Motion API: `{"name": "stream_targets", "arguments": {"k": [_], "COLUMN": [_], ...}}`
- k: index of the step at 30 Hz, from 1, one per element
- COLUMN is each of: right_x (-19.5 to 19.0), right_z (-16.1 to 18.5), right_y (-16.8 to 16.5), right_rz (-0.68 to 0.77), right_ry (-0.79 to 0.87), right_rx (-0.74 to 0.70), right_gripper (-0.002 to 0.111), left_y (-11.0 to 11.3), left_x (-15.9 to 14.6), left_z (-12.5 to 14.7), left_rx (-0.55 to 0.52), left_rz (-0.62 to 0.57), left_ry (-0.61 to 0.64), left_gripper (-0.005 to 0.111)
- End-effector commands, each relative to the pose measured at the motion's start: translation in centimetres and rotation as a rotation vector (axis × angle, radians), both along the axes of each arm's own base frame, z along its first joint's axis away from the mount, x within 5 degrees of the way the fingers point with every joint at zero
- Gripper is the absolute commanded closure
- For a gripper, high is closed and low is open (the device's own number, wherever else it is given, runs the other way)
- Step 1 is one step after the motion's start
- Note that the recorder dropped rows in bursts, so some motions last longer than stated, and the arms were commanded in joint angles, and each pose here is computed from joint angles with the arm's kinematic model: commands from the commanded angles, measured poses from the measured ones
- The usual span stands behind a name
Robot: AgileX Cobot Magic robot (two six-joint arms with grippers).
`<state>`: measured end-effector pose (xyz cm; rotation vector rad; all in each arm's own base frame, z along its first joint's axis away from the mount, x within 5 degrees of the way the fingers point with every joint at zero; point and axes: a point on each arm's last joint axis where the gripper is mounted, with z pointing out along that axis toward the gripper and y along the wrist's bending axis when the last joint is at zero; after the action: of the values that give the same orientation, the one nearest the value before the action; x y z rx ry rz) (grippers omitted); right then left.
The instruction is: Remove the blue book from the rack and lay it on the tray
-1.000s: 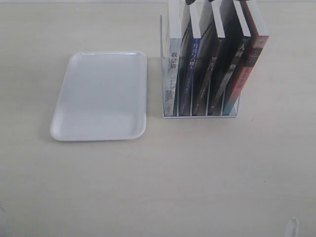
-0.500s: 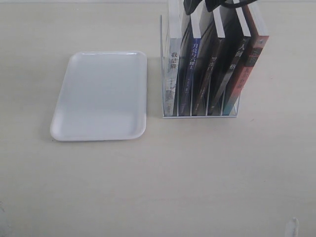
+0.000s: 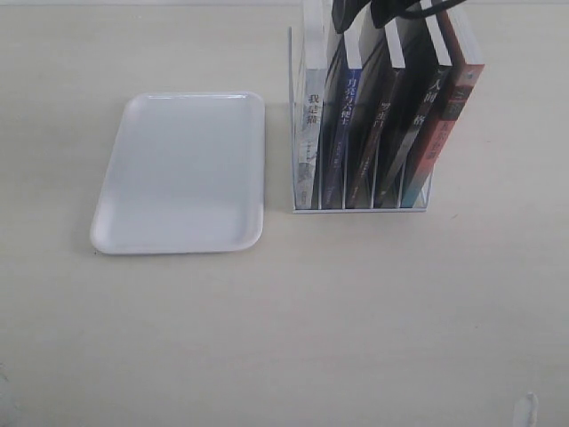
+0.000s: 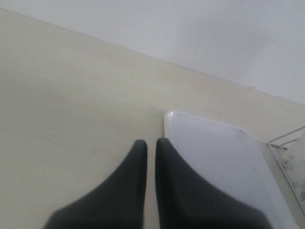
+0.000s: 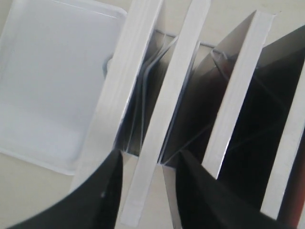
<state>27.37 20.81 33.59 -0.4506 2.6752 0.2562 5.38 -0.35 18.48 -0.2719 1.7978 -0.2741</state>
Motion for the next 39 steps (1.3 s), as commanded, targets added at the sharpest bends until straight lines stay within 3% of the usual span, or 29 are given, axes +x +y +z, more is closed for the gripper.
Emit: {"name": "stream_targets", "arguments": {"k": [1,11,22,39], "right_x": [0.0,0.5,0.7,2.3], "right_z": [0.3,-0.3,2.4,-0.4], "right_y": [0.1,0.2,-1.1,-0.3], "right_rz": [-0.005,-0.012,-0.064,-0.073], "right_ry": [-0.003,-0.01,-0.061,-0.013], "right_rx": [0.01,-0.016,-0.127,-0.197], "right_gripper": [0.072,0.072,0.072,0.072], "left_y": [0.0,0.0,0.0,0.0], "left_x": [0.0,0.0,0.0,0.0], "left_z": [0.0,0.0,0.0,0.0], "left_rx": [-0.005,-0.005,-0.005,-0.005], "left_rz": [-0.003,-0.003,-0.003,-0.003], "left_ry": [-0.013,-0.013,-0.013,-0.013], "left_gripper": [0.101,0.101,0.101,0.101]}}
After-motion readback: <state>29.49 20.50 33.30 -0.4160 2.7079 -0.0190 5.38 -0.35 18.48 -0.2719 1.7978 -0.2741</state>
